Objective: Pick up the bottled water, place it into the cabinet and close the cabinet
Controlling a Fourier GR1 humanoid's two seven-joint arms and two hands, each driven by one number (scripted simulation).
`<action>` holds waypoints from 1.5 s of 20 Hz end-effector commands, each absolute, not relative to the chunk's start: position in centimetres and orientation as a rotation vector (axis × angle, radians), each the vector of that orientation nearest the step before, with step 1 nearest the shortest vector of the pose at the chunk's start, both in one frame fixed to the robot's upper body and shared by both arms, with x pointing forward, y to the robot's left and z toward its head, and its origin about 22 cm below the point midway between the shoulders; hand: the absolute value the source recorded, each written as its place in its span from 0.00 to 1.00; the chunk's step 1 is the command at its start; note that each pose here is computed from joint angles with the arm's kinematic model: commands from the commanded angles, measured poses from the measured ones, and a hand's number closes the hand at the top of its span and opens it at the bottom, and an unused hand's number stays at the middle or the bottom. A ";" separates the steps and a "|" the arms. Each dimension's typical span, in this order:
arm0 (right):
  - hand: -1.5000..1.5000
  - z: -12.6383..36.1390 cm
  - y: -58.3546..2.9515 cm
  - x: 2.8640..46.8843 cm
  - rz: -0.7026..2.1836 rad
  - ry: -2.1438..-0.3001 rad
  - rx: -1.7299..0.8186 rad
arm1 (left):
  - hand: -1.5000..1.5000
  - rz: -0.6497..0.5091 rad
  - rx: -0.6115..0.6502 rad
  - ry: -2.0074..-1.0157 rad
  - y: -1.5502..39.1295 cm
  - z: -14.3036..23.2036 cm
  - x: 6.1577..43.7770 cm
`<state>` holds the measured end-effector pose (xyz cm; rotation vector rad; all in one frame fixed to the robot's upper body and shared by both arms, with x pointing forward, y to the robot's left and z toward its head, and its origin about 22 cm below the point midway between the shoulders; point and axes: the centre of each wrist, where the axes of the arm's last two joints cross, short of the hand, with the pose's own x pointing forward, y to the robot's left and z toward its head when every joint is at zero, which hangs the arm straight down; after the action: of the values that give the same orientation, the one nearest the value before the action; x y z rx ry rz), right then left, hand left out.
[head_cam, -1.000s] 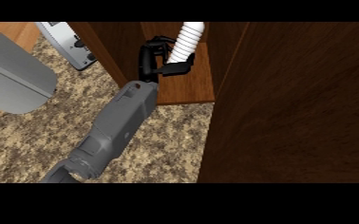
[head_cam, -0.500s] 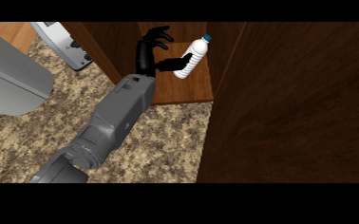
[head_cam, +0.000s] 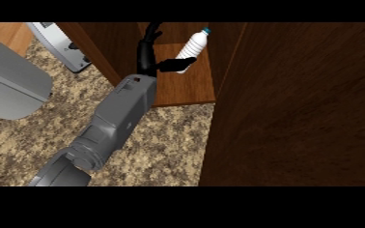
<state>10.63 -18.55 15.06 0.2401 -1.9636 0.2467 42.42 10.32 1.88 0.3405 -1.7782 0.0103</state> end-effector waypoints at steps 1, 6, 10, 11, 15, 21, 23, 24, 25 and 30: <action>0.00 16.8 -19.0 9.6 0.228 -1.986 0.266 | 0.00 0.045 0.271 -1.803 10.0 2.3 42.6; 0.00 16.3 -18.8 10.1 0.222 -1.993 0.266 | 0.00 -0.030 0.292 -1.816 9.8 2.9 42.9; 0.00 16.4 -19.3 9.9 0.250 -1.970 0.269 | 0.00 -0.015 0.171 -1.855 9.3 3.7 43.1; 0.00 16.9 -19.0 9.8 0.231 -2.001 0.267 | 0.00 -0.012 0.120 -1.882 9.3 3.5 43.0; 0.00 16.2 -19.0 9.8 0.221 -1.954 0.243 | 0.00 -0.031 -0.097 -1.919 8.8 4.2 43.1; 0.00 16.2 -20.1 10.6 0.221 -1.982 0.222 | 0.00 0.001 -0.242 -1.907 7.2 7.2 43.6; 0.00 16.7 -18.9 10.2 0.249 -1.990 0.233 | 0.00 0.033 -0.271 -1.891 8.0 5.2 42.8; 0.00 16.3 -19.2 10.1 0.239 -1.956 0.205 | 0.00 0.030 -0.308 -1.877 7.9 5.0 42.3; 0.00 15.3 -19.0 10.1 0.237 -1.971 0.206 | 0.00 0.054 -0.288 -1.884 7.5 4.8 41.8; 0.00 16.9 -19.2 9.7 0.240 -1.981 0.194 | 0.00 0.039 -0.383 -1.846 7.4 2.8 39.0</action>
<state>10.92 -18.76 15.27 0.2237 -1.9438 0.2335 40.89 7.67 3.79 -0.3223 -1.8744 0.0307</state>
